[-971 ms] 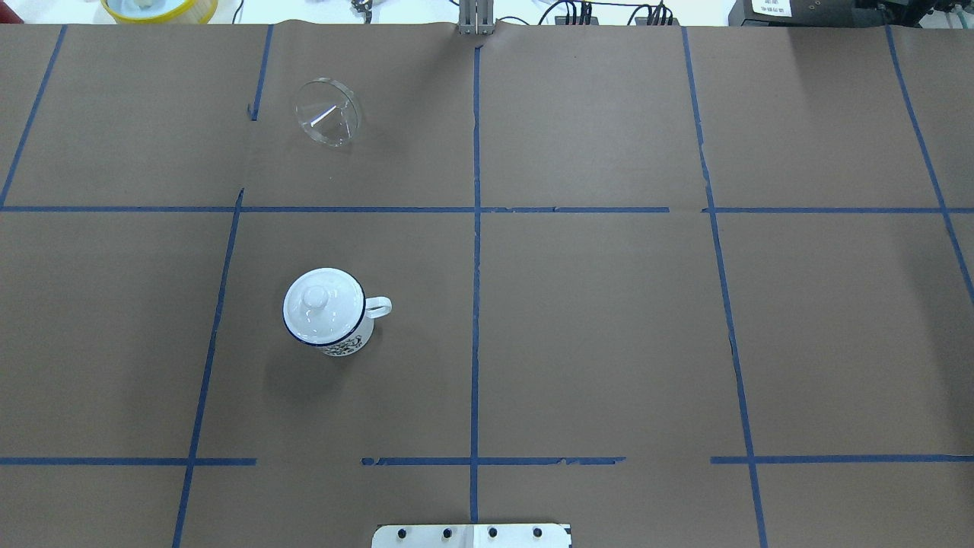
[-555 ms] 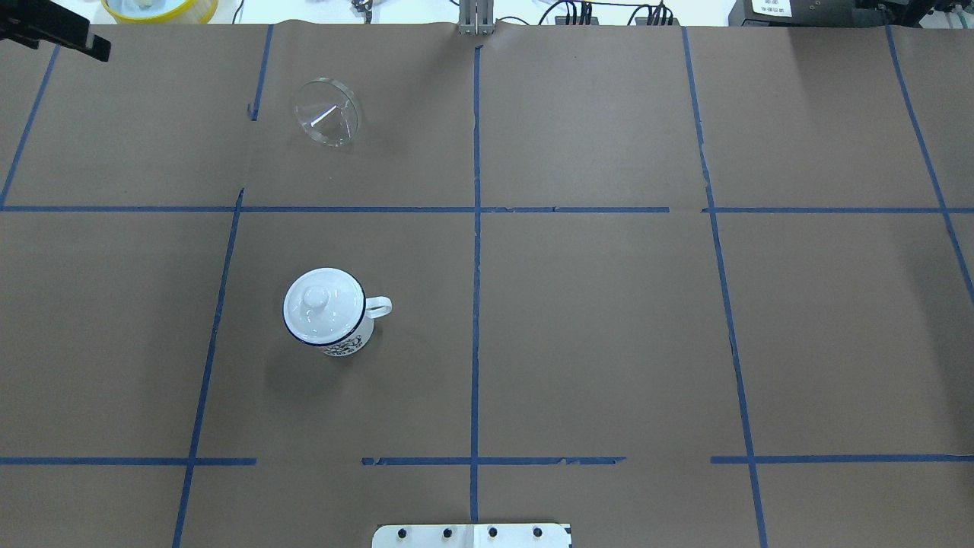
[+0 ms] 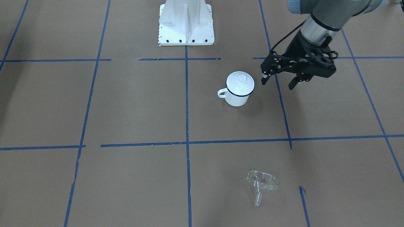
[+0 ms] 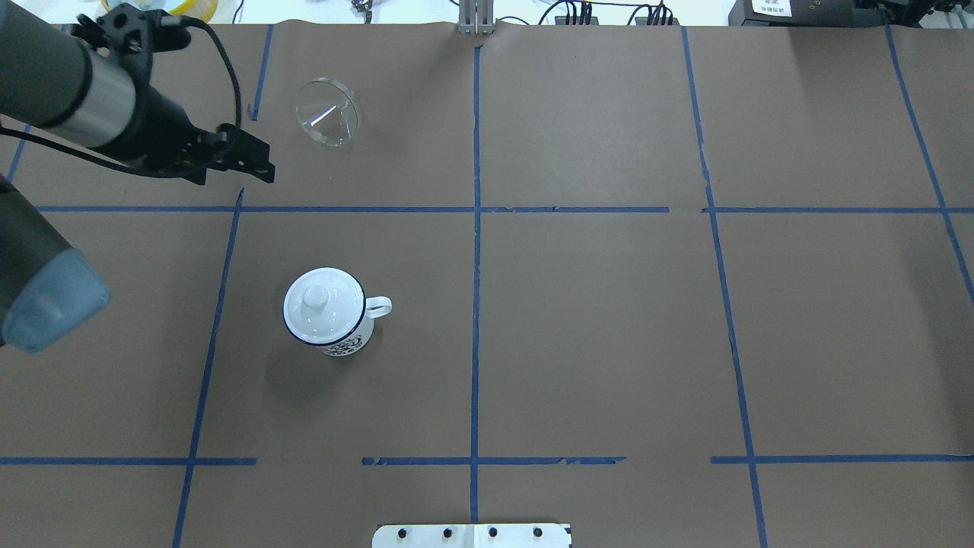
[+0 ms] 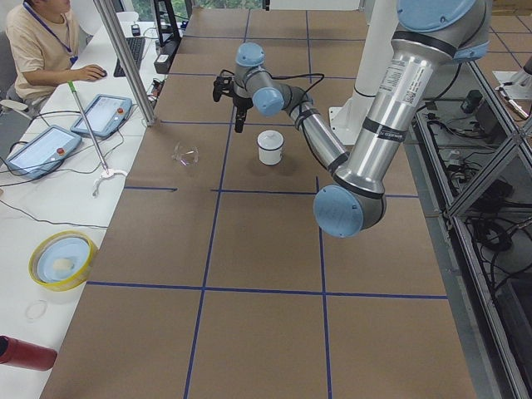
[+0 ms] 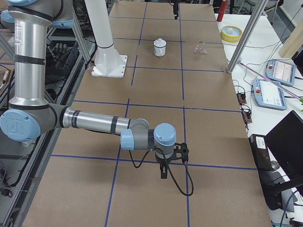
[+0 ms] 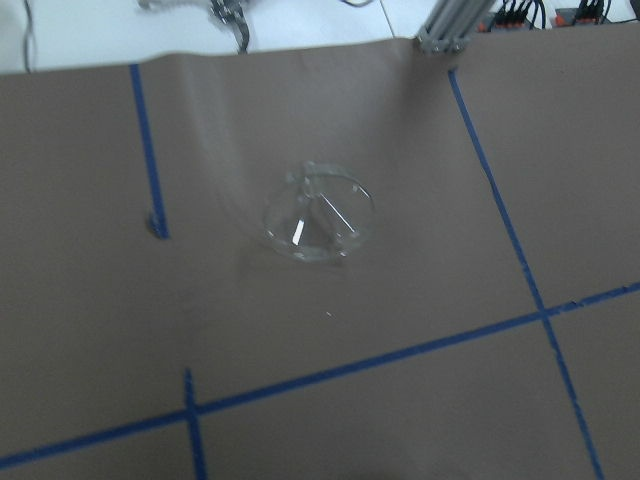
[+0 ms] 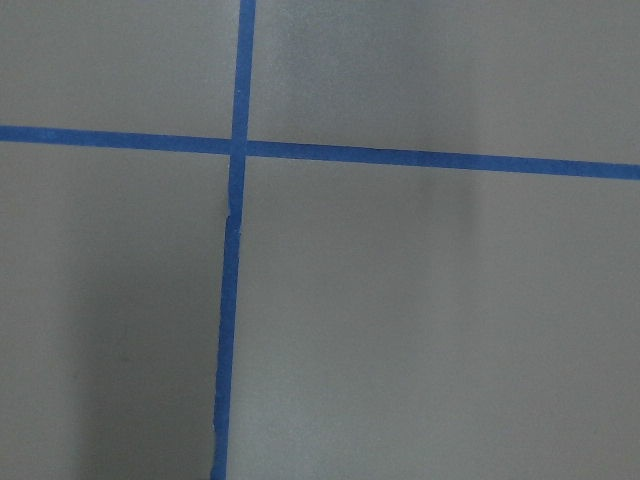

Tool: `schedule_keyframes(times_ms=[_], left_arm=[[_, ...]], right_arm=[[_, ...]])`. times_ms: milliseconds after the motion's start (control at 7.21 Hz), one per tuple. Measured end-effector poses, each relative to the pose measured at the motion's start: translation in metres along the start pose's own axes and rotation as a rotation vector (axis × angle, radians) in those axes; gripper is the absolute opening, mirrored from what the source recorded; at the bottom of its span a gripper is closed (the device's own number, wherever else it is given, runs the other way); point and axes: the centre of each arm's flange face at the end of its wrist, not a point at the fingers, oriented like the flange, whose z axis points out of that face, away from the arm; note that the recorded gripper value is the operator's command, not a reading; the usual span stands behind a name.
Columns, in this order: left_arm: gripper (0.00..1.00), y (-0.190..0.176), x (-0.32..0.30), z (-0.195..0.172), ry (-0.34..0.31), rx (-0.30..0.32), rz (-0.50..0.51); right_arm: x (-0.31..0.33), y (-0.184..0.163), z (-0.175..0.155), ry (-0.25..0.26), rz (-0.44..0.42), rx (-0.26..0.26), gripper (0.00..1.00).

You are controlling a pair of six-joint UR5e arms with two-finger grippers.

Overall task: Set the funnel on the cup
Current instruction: 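Move the left gripper over the white lid on the enamel mug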

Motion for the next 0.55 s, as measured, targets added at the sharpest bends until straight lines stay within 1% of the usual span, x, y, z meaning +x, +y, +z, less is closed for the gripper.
schedule_keyframes(times_ms=[139, 416, 555], left_arm=[[1.00, 0.018, 0.021, 0.017, -0.049, -0.017, -0.043], [0.99, 0.046, 0.048, 0.045, -0.100, -0.016, -0.091], [0.93, 0.056, 0.053, 0.055, -0.114, -0.020, -0.101]], right_arm=[[0.000, 0.000, 0.000, 0.000, 0.000, 0.000, 1.00], [0.000, 0.000, 0.000, 0.000, 0.000, 0.000, 1.00], [0.000, 0.000, 0.000, 0.000, 0.000, 0.000, 1.00]])
